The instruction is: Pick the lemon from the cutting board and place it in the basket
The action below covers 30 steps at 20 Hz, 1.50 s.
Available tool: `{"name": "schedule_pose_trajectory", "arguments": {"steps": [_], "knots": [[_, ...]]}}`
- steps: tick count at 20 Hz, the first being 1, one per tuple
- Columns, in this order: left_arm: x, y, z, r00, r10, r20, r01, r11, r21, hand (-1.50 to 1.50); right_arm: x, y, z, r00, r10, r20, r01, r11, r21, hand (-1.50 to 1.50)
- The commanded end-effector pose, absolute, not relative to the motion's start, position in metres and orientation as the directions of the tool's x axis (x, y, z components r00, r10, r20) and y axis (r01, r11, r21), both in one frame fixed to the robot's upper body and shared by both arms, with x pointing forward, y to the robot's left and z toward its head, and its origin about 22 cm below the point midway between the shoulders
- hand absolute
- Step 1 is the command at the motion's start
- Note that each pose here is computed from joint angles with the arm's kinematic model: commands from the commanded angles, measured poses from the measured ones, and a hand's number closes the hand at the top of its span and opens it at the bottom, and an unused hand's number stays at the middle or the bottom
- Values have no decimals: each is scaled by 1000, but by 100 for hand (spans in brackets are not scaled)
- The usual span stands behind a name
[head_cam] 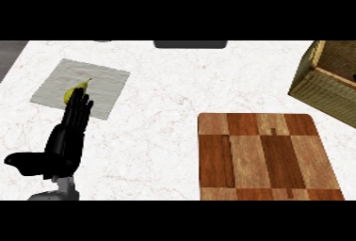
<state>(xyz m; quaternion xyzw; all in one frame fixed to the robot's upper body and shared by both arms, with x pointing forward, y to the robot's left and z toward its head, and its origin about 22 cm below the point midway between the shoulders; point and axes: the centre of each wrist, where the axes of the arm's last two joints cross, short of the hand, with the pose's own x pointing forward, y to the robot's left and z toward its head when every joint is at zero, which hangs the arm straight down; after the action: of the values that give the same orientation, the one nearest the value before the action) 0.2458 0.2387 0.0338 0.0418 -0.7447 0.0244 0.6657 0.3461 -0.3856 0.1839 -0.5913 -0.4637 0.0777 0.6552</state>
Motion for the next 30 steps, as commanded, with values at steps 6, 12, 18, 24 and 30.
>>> {"name": "schedule_pose_trajectory", "arguments": {"steps": [6,12,18,24,30], "knots": [[249,226,17,-107,-31,994,-85,996,21,0,331,-422,126,612,606,507,406,310,-860,-150],[237,239,34,-93,-21,995,-88,996,13,0,336,-428,166,523,613,592,502,339,-796,-150],[236,238,21,-104,-24,994,-89,996,15,0,328,-425,162,434,622,652,636,300,-711,-150],[246,234,29,-113,-36,993,-102,994,24,0,310,-432,200,411,636,653,732,197,-652,-150],[227,225,47,-105,-38,994,-104,994,27,0,284,-445,215,465,584,666,766,111,-633,-150]]}}
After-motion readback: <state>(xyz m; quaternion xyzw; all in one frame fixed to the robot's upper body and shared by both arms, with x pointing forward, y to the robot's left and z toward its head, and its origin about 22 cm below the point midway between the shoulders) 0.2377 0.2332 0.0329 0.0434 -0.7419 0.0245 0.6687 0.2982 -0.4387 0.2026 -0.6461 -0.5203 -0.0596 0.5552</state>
